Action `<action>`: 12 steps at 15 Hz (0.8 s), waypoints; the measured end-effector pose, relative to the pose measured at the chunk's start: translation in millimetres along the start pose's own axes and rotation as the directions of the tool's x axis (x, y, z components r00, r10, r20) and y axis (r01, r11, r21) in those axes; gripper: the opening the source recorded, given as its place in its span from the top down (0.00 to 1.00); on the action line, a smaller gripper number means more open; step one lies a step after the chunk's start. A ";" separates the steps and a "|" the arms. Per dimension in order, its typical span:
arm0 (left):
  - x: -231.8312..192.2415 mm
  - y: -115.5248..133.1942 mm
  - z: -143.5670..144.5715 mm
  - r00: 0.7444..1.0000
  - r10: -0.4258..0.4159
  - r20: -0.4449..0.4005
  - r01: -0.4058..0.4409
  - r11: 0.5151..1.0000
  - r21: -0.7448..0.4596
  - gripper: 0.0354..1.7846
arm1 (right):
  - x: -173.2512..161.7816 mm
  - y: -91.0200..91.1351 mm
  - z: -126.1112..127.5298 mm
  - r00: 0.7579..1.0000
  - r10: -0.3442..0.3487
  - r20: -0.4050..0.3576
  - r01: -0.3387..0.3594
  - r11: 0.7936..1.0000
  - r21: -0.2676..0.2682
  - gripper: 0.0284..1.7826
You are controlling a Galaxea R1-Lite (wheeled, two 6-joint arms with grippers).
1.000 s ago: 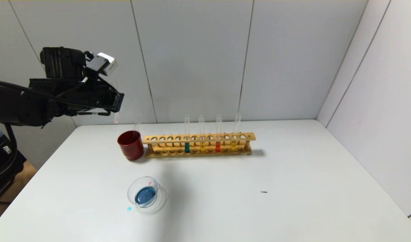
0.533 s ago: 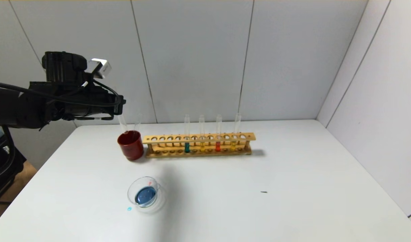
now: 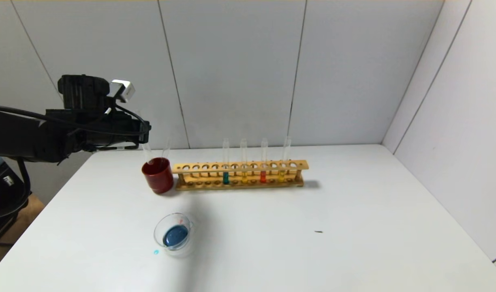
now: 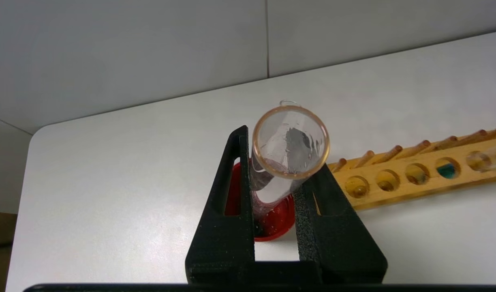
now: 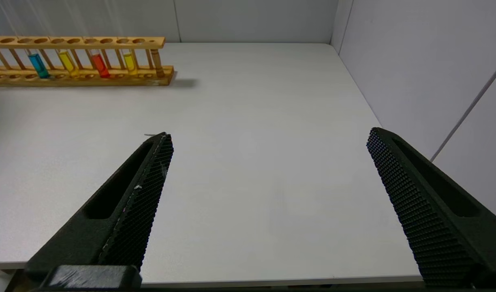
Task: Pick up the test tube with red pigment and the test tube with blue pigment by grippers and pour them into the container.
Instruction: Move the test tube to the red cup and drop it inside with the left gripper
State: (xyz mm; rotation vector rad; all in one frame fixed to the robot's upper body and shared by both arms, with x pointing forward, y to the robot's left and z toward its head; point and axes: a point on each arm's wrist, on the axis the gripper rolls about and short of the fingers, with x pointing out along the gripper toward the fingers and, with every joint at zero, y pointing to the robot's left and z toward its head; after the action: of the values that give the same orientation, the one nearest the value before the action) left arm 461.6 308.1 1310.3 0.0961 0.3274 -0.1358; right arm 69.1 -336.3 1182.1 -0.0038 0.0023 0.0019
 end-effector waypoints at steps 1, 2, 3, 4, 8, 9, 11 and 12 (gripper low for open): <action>2.4 0.7 -2.8 1.000 0.002 0.005 -0.002 1.000 -0.001 0.83 | 0.0 0.0 0.0 1.000 0.000 0.000 0.000 1.000 0.000 0.02; 4.7 1.6 -5.0 1.000 0.005 0.005 -0.005 1.000 -0.010 0.83 | 0.0 0.0 0.0 1.000 0.000 0.000 0.000 1.000 0.000 0.02; 7.2 2.7 -7.6 1.000 0.007 -0.001 -0.007 1.000 -0.025 0.83 | 0.0 0.0 0.0 1.000 0.000 0.000 0.000 1.000 0.000 0.02; 9.3 3.6 -10.1 1.000 0.009 -0.009 -0.009 0.999 -0.032 0.83 | 0.0 0.0 0.0 1.000 0.000 0.000 0.000 1.000 0.000 0.02; 19.0 4.3 -21.4 0.999 0.007 -0.044 -0.009 0.999 -0.043 0.83 | 0.0 0.0 0.0 1.000 0.000 0.000 0.000 1.000 0.000 0.02; 21.6 4.7 -23.7 0.999 0.008 -0.044 -0.010 0.999 -0.044 0.83 | 0.0 0.0 0.0 1.000 0.000 0.000 0.000 1.000 0.000 0.02; 27.6 5.8 -27.8 0.999 0.010 -0.032 -0.012 0.999 -0.043 0.83 | 0.0 0.0 0.0 1.000 0.000 0.000 0.000 1.000 0.000 0.02; 30.4 6.3 -29.9 1.000 0.011 -0.024 -0.012 0.999 -0.041 0.83 | 0.0 0.0 0.0 1.000 -0.001 0.000 0.001 1.000 0.000 0.02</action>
State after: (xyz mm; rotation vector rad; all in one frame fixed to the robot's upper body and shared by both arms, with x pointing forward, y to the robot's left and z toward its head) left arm 481.6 314.1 1272.7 0.0587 0.3527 -0.1165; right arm 69.1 -336.3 1182.1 -0.0038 0.0023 0.0011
